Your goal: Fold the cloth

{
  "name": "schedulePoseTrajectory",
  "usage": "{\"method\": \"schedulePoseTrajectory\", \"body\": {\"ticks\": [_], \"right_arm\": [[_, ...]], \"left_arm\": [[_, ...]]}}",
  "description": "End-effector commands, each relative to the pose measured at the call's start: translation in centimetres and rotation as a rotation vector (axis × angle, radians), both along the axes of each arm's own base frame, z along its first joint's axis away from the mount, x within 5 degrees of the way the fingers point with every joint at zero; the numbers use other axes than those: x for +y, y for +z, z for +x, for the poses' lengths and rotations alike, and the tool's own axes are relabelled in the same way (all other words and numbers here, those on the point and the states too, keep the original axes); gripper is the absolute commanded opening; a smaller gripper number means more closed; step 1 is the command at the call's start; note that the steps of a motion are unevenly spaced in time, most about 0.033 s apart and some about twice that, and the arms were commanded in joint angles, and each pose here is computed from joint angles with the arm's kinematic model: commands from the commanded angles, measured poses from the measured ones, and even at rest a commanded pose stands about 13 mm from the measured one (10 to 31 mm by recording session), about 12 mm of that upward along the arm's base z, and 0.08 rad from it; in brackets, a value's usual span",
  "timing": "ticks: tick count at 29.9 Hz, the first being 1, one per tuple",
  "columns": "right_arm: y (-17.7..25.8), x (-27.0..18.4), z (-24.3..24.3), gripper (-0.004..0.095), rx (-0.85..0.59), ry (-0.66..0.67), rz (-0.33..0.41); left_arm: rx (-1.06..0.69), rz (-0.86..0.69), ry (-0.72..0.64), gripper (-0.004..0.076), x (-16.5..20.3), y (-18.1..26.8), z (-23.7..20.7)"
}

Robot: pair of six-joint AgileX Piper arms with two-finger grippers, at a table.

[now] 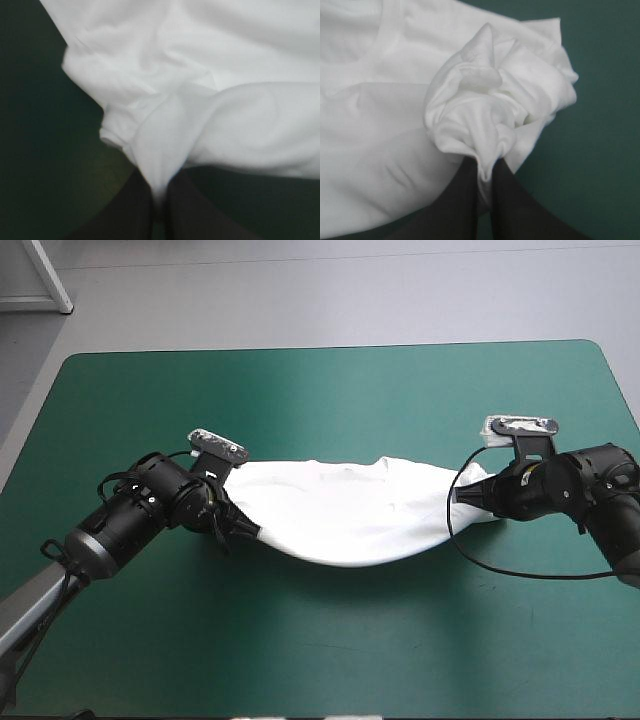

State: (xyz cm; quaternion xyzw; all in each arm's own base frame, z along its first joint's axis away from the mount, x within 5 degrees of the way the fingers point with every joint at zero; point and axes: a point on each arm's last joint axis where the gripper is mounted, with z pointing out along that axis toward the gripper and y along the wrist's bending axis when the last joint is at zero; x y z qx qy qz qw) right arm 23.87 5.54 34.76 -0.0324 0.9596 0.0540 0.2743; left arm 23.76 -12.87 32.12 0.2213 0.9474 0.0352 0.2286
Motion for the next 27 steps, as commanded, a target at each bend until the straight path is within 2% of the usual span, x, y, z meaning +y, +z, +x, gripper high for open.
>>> {"method": "schedulePoseTrajectory", "body": {"ticks": [1,7,12,19,27], "right_arm": [[2.6,-0.3,0.6,-0.0019,-0.171,-0.014,-0.006],[0.3,0.2,3.6,-0.0019,-0.143,-0.015,-0.036],[-0.7,0.9,6.3,-0.0019,-0.218,-0.049,0.020],[-2.0,1.6,10.7,-0.0019,-0.198,-0.045,-0.013],[-2.9,0.5,15.3,-0.0019,-0.157,-0.103,-0.029]], "left_arm": [[-0.202,-0.012,-0.017,-0.0009,0.2,3.2,1.2],[-0.233,-0.006,0.059,-0.0009,0.7,2.2,5.1],[-0.251,-0.010,0.107,-0.0009,1.1,1.7,8.8],[-0.276,0.001,0.097,-0.0009,0.2,1.1,13.1],[-0.244,0.026,0.092,-0.0009,-0.6,-1.1,16.0]]}}
